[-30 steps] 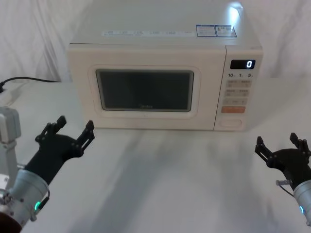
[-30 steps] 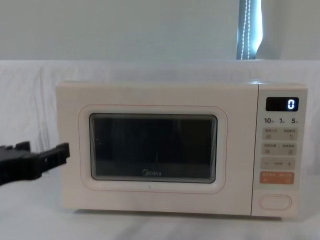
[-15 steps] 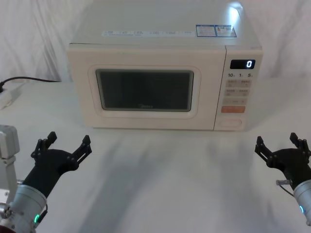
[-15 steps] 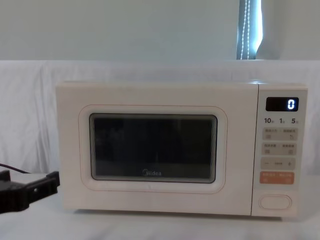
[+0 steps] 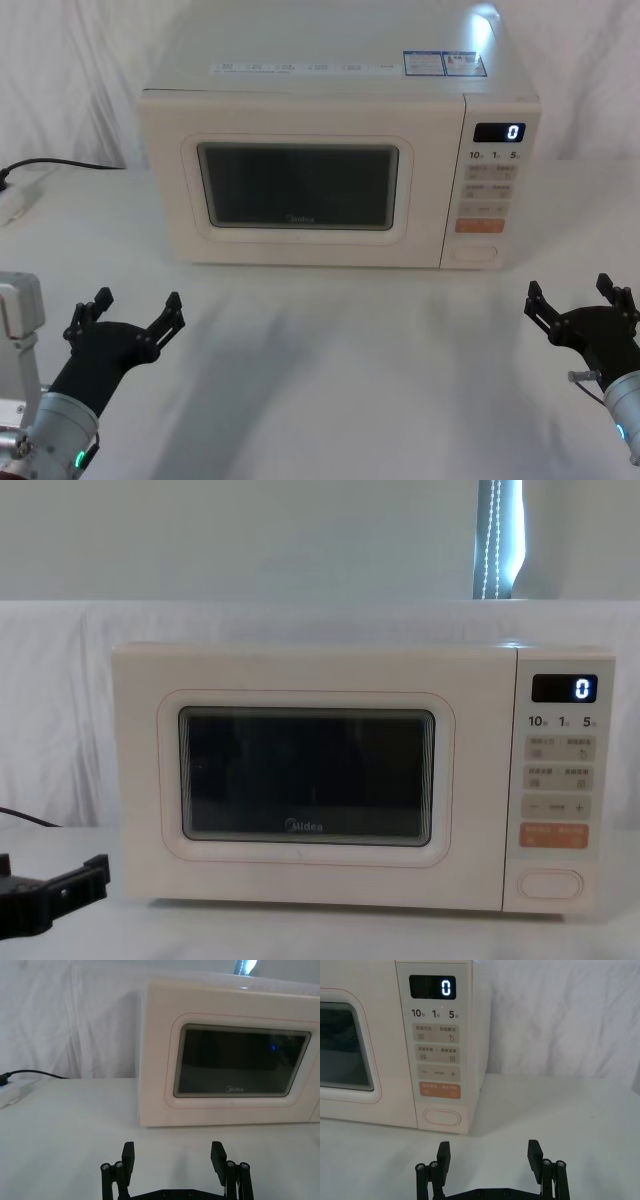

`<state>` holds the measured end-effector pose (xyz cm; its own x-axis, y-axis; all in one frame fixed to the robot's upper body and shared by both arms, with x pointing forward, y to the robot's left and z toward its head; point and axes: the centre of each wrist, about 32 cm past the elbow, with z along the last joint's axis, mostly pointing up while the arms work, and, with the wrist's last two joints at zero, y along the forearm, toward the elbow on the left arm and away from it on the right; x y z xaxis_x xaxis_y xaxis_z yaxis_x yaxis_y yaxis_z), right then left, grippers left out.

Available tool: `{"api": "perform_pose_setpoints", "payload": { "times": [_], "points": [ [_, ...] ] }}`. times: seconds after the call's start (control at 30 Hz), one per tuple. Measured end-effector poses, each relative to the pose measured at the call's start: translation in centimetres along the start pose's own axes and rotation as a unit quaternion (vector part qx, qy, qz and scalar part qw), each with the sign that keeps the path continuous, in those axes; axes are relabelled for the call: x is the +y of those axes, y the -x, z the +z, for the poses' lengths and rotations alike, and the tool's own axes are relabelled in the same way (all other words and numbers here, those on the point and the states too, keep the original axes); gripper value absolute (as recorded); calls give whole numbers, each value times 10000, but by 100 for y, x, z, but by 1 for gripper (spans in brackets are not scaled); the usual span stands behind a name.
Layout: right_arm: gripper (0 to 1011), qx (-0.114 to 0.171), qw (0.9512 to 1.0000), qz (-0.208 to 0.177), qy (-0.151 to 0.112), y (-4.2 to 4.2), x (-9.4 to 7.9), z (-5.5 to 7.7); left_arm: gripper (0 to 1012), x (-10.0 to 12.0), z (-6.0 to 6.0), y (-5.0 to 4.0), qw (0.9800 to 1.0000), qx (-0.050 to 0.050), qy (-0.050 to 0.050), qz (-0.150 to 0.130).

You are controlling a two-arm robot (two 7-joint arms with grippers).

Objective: Press the button to open the microwave door with one hand; close the microwave door with the other hand.

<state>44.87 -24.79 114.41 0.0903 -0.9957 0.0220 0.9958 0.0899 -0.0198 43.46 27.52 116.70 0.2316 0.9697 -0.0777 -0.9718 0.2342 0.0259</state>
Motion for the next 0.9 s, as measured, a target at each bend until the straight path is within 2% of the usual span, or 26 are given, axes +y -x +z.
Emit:
{"api": "perform_pose_setpoints", "payload": {
  "times": [0.13,0.9],
  "points": [
    [1002,0,10000,0,0,0,0,0,1001,11,-39,2,10000,-17,-4,81],
    [1002,0,10000,0,0,0,0,0,1001,6,-26,5,10000,-10,6,48]
  ]
}}
